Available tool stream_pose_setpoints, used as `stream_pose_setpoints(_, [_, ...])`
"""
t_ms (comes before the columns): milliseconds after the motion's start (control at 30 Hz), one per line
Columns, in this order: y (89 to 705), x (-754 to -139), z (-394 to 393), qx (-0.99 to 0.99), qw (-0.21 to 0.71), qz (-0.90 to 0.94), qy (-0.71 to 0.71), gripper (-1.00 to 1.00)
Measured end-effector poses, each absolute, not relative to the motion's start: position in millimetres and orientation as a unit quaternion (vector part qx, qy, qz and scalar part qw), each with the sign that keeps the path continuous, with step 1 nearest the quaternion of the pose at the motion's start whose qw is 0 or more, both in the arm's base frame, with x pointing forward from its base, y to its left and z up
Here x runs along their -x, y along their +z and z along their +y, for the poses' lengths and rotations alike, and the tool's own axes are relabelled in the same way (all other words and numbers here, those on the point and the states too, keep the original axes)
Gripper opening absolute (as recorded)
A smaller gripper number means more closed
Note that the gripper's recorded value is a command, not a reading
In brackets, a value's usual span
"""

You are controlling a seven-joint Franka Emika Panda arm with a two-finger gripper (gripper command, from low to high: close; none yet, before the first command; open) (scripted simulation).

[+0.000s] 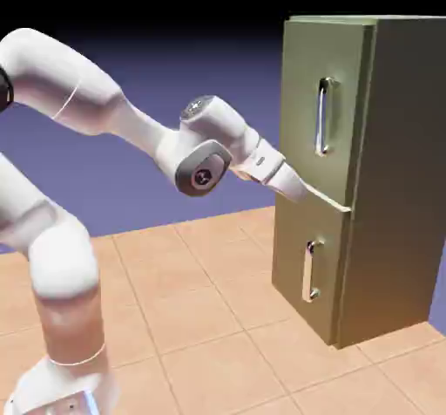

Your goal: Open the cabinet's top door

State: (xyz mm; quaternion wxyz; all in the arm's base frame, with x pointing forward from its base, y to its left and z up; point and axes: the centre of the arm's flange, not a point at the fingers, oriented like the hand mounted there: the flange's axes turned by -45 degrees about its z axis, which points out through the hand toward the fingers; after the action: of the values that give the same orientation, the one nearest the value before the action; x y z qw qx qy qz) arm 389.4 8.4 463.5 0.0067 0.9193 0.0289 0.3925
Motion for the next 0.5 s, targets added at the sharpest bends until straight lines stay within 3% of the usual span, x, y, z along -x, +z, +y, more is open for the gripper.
stream_pose_setpoints(500, [516, -379, 42, -0.889, 0.018, 0.051, 0.455, 0.0])
